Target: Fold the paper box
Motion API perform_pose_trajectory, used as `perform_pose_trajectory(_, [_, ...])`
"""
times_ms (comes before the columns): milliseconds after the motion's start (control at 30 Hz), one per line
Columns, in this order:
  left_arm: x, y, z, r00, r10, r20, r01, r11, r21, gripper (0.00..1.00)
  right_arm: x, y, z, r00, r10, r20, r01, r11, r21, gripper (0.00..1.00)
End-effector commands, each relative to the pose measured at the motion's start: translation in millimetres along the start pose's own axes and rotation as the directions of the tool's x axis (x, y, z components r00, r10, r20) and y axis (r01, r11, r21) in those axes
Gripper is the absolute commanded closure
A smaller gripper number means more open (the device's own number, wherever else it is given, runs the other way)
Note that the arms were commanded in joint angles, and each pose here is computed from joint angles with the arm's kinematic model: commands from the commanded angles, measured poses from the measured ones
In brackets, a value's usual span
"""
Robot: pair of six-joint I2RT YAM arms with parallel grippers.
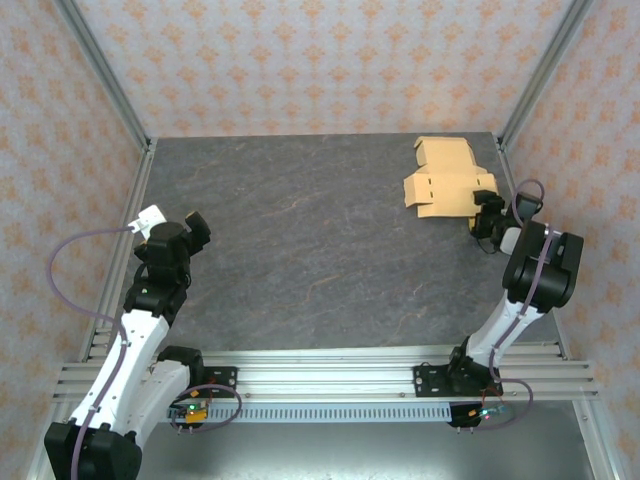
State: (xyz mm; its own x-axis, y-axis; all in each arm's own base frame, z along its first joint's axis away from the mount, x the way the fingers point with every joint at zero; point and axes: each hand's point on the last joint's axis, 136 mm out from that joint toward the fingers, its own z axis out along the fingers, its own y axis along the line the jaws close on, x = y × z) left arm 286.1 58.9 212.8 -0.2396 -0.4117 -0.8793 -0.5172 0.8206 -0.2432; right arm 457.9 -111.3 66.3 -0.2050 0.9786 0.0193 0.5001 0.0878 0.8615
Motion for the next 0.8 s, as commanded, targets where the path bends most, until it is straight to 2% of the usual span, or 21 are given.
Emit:
perform_pose_trajectory(0, [-7,2,-3,1.000,-0.023,0.005,0.023,1.000,-0.020,0.00,-13,10,5,0.999,-0.009,0.031,0.010,0.999,-0.032,0.37])
perform_pose_trajectory(133, [-6,4,-1,1.000,-0.022,0.005,0.022,0.999,-0.030,0.00,-14,4,10,1.000,0.010,0.029,-0.009,0.999,-0.034,0.40])
perform_pose_trajectory(400, [-5,2,-2,0.999,-0.036,-0.008,0.035,0.999,-0.021,0.00,-4,-10,-1,0.999,0.032,0.038,-0.032,0.999,-0.012,0.33])
perform_pose_trajectory(667, [-11,4,-6,1.000,-0.024,0.000,0.024,0.999,-0.043,0.00,-2,-21,-2,0.999,0.017,0.033,-0.018,1.000,0.024,0.32])
perform_pose_trajectory(767, [-13,4,-7,1.000,-0.014,0.000,0.014,0.999,-0.041,0.00,-9,-17,10,0.999,0.017,0.029,-0.017,1.000,0.003,0.39])
